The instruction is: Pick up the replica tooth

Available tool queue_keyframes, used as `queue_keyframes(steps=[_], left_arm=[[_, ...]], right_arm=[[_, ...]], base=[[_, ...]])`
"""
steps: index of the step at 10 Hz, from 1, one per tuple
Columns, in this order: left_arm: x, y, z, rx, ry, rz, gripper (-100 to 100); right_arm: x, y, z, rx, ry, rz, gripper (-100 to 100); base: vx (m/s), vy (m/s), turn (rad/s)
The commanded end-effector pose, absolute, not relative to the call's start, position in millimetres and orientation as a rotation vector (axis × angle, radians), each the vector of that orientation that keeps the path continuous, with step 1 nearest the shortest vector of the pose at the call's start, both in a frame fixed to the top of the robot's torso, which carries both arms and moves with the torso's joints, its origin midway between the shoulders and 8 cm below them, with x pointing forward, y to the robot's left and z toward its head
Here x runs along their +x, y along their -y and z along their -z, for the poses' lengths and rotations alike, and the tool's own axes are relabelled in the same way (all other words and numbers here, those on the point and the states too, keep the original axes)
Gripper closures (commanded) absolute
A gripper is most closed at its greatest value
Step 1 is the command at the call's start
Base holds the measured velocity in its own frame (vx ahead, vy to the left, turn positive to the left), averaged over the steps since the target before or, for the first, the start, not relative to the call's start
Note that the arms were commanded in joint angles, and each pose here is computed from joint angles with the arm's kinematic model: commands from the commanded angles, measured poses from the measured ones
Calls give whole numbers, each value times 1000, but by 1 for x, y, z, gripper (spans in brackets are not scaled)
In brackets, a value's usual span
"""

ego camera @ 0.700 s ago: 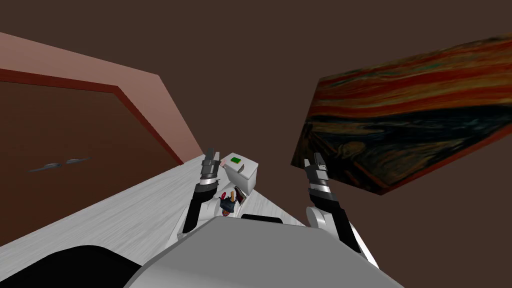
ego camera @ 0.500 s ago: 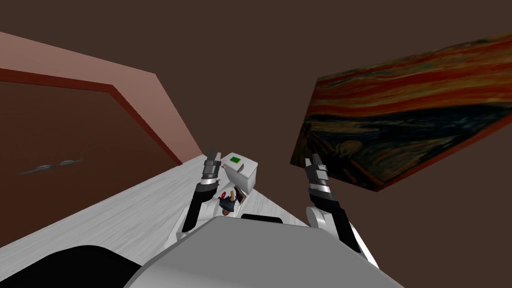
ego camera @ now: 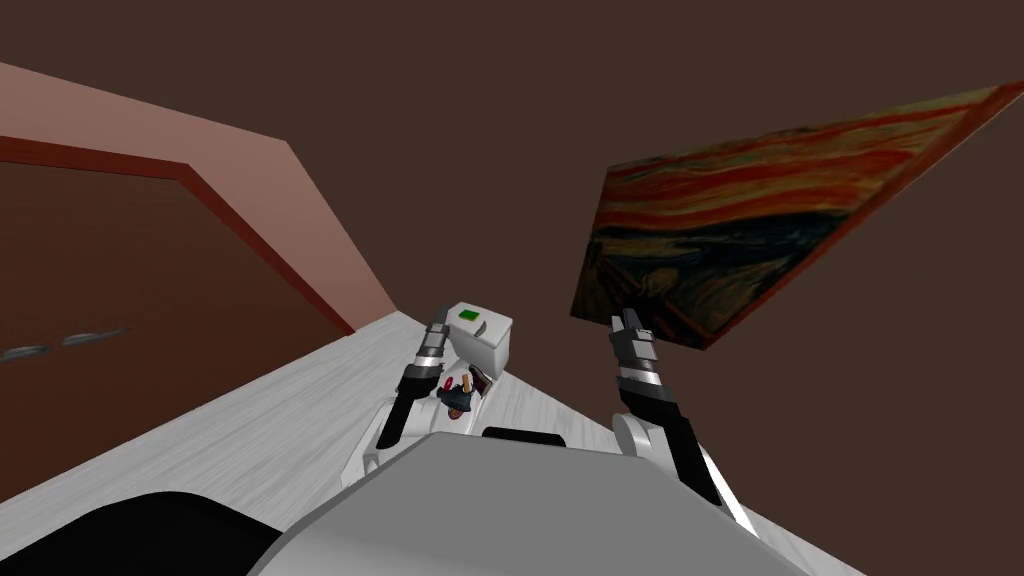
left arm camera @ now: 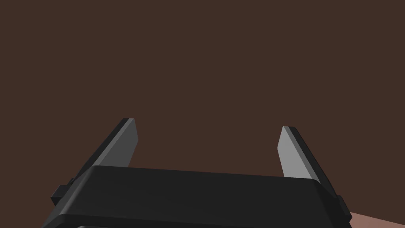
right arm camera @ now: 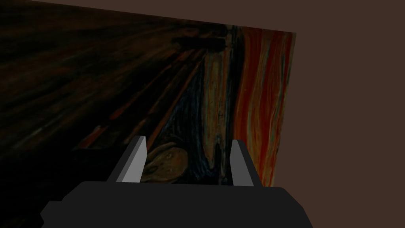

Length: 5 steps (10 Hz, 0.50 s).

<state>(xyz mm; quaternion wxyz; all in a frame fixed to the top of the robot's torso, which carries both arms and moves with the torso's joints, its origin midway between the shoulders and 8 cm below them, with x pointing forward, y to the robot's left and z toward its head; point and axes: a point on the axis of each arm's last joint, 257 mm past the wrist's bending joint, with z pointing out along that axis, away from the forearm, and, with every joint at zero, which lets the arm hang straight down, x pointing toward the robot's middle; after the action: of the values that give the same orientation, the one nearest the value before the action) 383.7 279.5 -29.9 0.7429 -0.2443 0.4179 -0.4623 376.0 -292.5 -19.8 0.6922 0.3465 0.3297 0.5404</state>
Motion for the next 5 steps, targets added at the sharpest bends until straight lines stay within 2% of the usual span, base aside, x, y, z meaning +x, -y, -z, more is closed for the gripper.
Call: queue_keyframes(steps=[1, 5], left_arm=[[393, -283, 47, -552, -960, 985, -100], [412, -286, 88, -590, -1059, 923, -100]], right_arm=[[376, 293, 20, 774, -737, -1207, 0], [376, 293, 20, 774, -737, -1207, 0]], base=[[-101, 11, -86], [-104, 7, -87]])
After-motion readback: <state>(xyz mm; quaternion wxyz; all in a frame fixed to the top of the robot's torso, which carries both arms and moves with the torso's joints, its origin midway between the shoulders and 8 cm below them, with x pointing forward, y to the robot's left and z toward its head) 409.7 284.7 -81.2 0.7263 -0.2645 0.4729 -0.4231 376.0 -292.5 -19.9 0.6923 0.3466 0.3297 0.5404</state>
